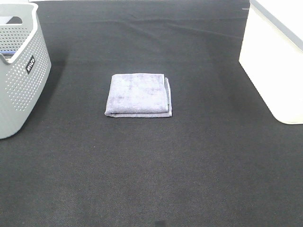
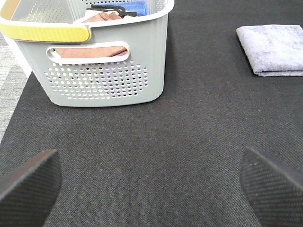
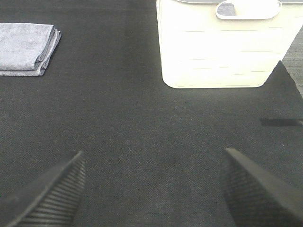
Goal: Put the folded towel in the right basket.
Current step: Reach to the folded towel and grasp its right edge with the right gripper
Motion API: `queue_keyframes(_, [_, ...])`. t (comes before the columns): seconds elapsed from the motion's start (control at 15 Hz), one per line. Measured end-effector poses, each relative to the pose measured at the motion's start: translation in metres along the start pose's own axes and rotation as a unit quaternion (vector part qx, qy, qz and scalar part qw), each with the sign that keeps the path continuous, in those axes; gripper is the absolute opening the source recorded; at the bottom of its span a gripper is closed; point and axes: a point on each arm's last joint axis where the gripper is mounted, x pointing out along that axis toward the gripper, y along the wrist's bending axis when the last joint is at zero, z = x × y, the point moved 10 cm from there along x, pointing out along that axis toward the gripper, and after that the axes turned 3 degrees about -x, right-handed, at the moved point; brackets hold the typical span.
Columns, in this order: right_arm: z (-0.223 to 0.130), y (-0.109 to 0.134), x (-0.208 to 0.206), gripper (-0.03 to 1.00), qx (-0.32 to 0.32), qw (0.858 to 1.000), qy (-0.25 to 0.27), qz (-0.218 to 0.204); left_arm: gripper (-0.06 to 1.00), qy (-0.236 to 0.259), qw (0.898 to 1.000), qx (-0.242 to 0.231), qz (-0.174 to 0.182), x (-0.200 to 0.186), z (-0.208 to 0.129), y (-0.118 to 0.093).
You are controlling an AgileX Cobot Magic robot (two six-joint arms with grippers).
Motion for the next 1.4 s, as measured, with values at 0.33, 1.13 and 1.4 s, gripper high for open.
queue_keyframes(0.33, [0.000, 0.000, 0.000, 0.74, 0.000, 1.000, 0.000, 0.000, 0.97, 0.000, 1.000, 0.000, 0.000, 0.000, 0.000, 0.000])
queue_keyframes(1.13, [0.065, -0.008, 0.021, 0.74, 0.008, 1.000, -0.020, -0.002, 0.97, 0.000, 1.000, 0.000, 0.000, 0.000, 0.000, 0.000])
queue_keyframes(1.4, [0.129, -0.016, 0.074, 0.74, 0.019, 0.999, 0.041, 0.007, 0.97, 0.000, 1.000, 0.000, 0.000, 0.000, 0.000, 0.000])
